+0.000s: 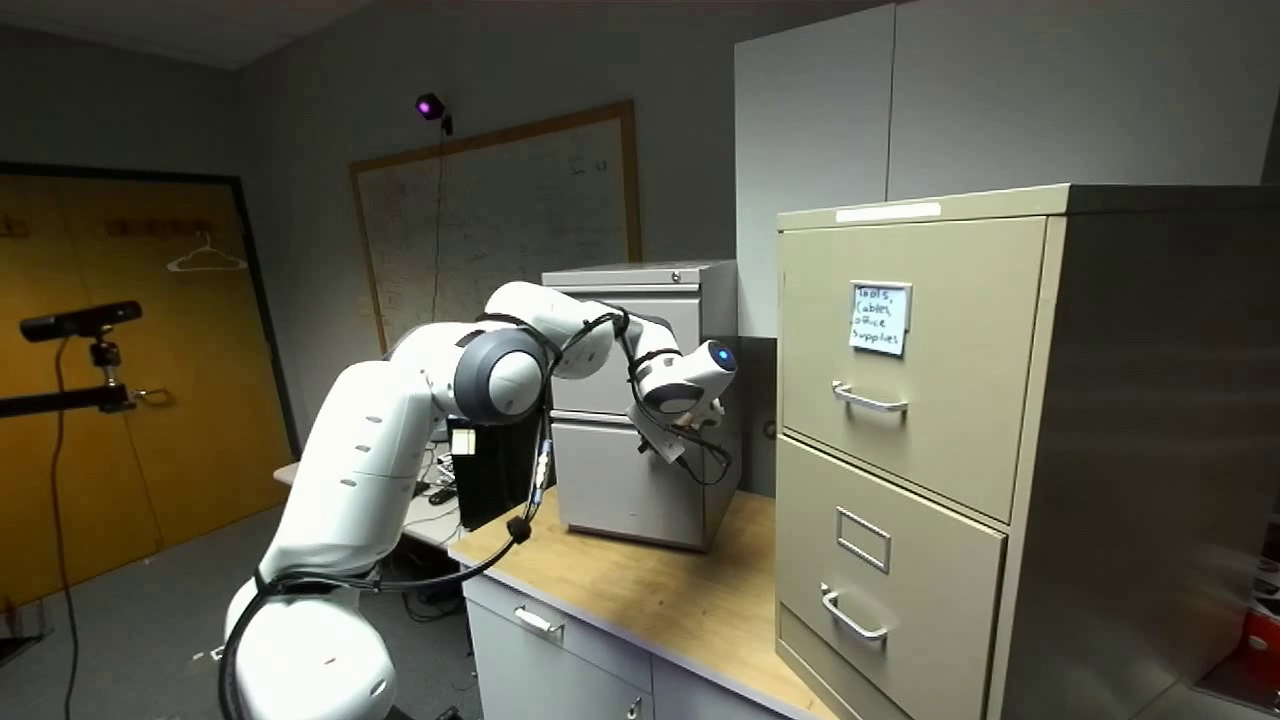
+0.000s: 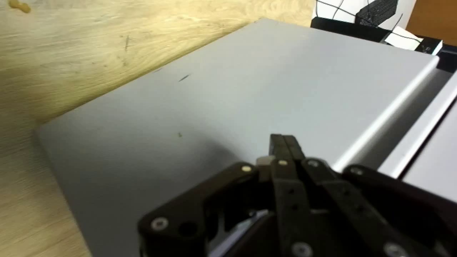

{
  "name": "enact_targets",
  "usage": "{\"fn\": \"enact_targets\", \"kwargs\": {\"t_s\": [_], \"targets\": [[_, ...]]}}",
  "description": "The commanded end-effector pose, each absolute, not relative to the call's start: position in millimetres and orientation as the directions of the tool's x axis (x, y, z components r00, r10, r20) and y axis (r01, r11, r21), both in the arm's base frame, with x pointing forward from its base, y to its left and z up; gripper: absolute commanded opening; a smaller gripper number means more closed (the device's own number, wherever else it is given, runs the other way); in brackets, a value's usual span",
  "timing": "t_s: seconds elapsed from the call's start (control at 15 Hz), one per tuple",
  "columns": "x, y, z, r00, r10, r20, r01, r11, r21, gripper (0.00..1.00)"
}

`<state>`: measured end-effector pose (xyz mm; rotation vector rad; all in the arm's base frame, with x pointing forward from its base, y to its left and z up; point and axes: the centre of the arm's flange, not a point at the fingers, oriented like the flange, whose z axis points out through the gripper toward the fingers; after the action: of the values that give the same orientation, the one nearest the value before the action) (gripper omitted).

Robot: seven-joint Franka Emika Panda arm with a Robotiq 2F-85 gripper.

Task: Push the bottom drawer on the left filing cabinet closed

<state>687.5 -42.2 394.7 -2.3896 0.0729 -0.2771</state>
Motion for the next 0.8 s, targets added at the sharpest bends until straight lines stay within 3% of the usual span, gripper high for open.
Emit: {"fn": "enact_targets", "kwargs": {"t_s": [0.0,0.73], "targets": [[714.5,-26.4,395.9,0.97,-0.158,0.186,0.024,-0.696,-0.718,0.0],[775.1,-25.8,424.2,0.957,-0.138,0.256,0.097,-0.677,-0.729,0.0]]}}
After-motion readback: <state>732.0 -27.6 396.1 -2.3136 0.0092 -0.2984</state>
